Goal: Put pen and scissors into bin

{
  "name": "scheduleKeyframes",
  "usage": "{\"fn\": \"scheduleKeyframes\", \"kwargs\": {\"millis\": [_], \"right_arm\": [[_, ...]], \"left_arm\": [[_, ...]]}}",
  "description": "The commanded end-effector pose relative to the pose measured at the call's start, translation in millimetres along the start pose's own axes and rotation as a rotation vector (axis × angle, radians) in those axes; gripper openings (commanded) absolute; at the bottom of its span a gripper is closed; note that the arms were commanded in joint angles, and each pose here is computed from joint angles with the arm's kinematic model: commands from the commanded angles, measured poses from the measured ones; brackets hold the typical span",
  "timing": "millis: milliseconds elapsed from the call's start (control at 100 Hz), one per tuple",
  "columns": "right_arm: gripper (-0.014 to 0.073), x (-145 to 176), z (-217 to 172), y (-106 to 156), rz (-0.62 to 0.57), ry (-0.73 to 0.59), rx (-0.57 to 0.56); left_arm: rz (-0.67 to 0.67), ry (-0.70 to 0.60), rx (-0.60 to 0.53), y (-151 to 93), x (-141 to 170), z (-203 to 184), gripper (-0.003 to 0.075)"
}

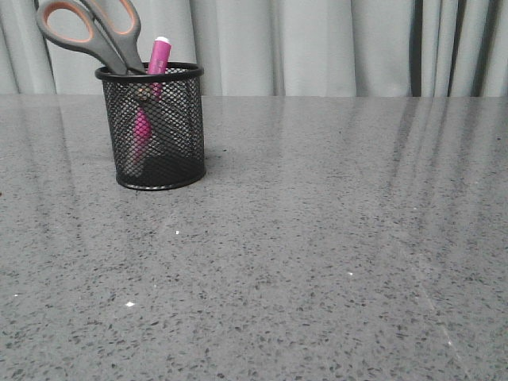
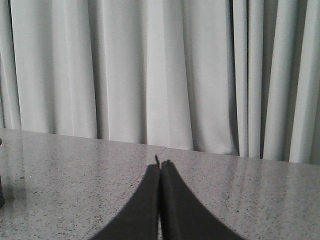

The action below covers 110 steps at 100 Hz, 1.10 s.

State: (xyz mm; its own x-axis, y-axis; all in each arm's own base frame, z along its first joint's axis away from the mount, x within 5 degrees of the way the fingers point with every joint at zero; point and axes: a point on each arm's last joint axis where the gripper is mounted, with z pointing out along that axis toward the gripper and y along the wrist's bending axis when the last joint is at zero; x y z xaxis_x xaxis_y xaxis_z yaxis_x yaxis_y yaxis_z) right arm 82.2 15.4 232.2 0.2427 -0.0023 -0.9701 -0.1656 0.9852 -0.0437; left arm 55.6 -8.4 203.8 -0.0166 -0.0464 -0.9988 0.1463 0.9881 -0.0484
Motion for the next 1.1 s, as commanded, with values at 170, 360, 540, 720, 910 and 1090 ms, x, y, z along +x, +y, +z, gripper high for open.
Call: {"fn": "scheduleKeyframes", "kwargs": {"millis": [170,360,540,720,910,1090], "right_arm": [[-0.0068,-12.7,1.6,1.4,0.0,-0.091,-0.019],[-0.0068,-12.7,1.6,1.3,0.002,-0.091,-0.018],[-0.0068,-13.7,-4.3,-2.5,0.086,-0.092,0.027],[-0.0068,0.5,-12.6,-6.9,0.097,0.117,0.094],[-0.0068,9.5,-23.5,-7.9,-0.005,0.142,0.114],[-0.0068,23.7,-30.5,-7.2,-0.024,0.215,0.114]], "left_arm": [[-0.022,-0.081,0.003,0.1,-0.6,-1.2,-0.0022],[-0.022,-0.081,0.003,0.1,-0.6,-1.2,-0.0022],[-0.022,-0.081,0.003,0.1,-0.6,-1.2,-0.0022],[-0.022,-0.081,0.003,0.1,-0.6,-1.2,-0.0021],[-0.022,-0.081,0.003,0.1,-0.6,-1.2,-0.0022],[-0.022,-0.081,0.003,0.1,-0.6,-1.2,-0.0021]]}}
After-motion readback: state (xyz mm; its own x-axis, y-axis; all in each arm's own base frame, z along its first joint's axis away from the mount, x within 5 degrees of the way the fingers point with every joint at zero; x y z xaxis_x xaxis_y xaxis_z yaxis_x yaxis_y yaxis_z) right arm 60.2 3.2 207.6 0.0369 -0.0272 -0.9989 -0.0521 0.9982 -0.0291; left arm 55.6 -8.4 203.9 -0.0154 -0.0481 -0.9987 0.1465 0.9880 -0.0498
